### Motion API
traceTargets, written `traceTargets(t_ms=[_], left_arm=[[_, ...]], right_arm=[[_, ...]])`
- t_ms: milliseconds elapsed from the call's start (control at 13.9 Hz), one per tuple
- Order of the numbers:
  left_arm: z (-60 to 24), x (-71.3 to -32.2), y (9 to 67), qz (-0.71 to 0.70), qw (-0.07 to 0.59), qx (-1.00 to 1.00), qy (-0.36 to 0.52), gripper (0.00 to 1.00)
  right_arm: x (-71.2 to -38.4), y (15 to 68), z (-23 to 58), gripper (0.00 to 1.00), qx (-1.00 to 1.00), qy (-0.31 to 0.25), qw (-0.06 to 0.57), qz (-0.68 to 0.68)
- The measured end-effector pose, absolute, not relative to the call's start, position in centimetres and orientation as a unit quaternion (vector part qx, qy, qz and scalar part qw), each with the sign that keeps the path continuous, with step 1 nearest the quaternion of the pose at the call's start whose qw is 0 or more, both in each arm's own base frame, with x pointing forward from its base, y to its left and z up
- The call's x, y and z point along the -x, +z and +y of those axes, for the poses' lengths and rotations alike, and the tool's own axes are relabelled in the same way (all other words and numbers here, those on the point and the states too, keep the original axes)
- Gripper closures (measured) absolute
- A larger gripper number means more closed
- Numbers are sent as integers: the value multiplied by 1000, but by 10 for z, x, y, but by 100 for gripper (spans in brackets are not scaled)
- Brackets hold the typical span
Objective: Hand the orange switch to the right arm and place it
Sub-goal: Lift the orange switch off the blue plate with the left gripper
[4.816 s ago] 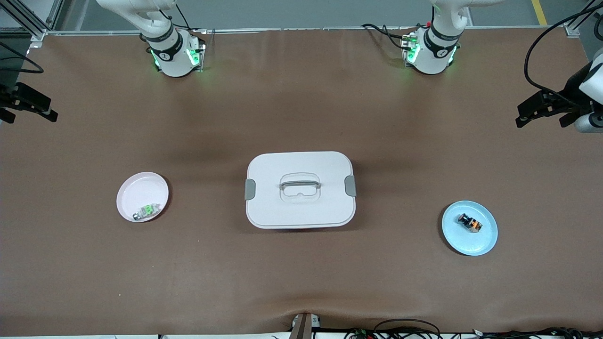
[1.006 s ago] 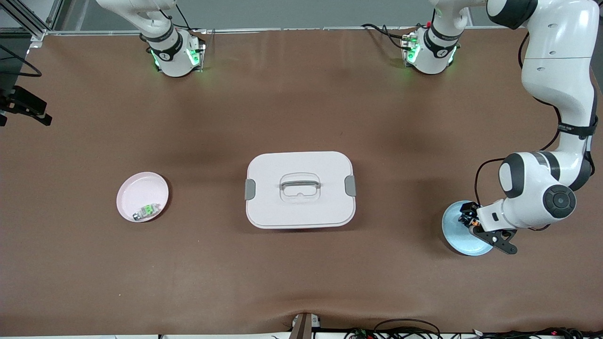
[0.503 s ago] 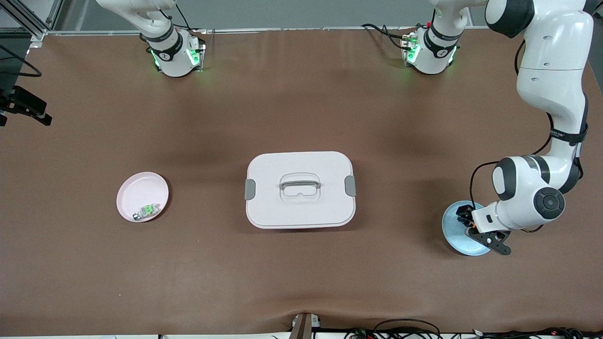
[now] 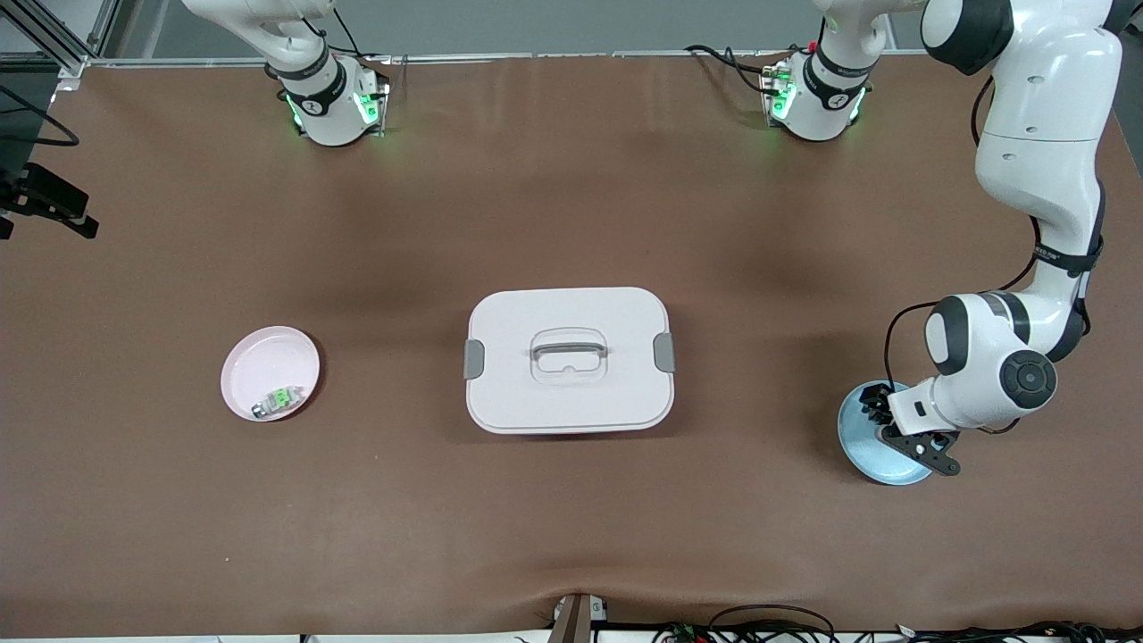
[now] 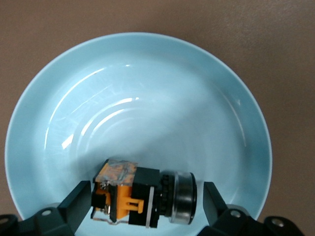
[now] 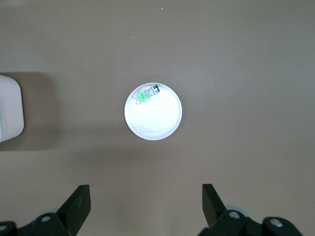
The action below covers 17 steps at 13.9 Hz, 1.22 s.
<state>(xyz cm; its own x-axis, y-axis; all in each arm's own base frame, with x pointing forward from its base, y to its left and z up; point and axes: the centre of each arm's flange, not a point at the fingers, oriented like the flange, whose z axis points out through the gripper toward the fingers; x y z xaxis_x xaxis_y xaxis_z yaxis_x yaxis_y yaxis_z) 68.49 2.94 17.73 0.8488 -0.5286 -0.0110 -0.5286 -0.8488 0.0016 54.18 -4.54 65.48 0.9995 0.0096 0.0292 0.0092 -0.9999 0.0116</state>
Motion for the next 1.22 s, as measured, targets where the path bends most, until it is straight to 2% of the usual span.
traceTargets(t_ms=[144,216,288,359,431,503,1222], left_arm=[[30,-685,177,274,1,962,5,0],[31,-685,177,274,1,962,5,4],[31,-685,177,274,1,962,5,4],[31,-685,178,274,1,962,4,11],[31,-685,178,274,1,962,3,23],[31,-686,178,274,2,962,3,27],[27,-688,186,226,2,974,-4,27]], right_arm=[[-542,655,-46,0,-1000,15,6,4],[-542,655,-47,0,-1000,15,6,3],[-542,655,-48,0,-1000,15,6,2],[-541,655,-50,0,-1000,15,6,1],[-541,655,-51,0,-1000,15,6,0],[-542,655,-51,0,-1000,16,6,-1],[-542,655,-52,0,-1000,18,6,-1]])
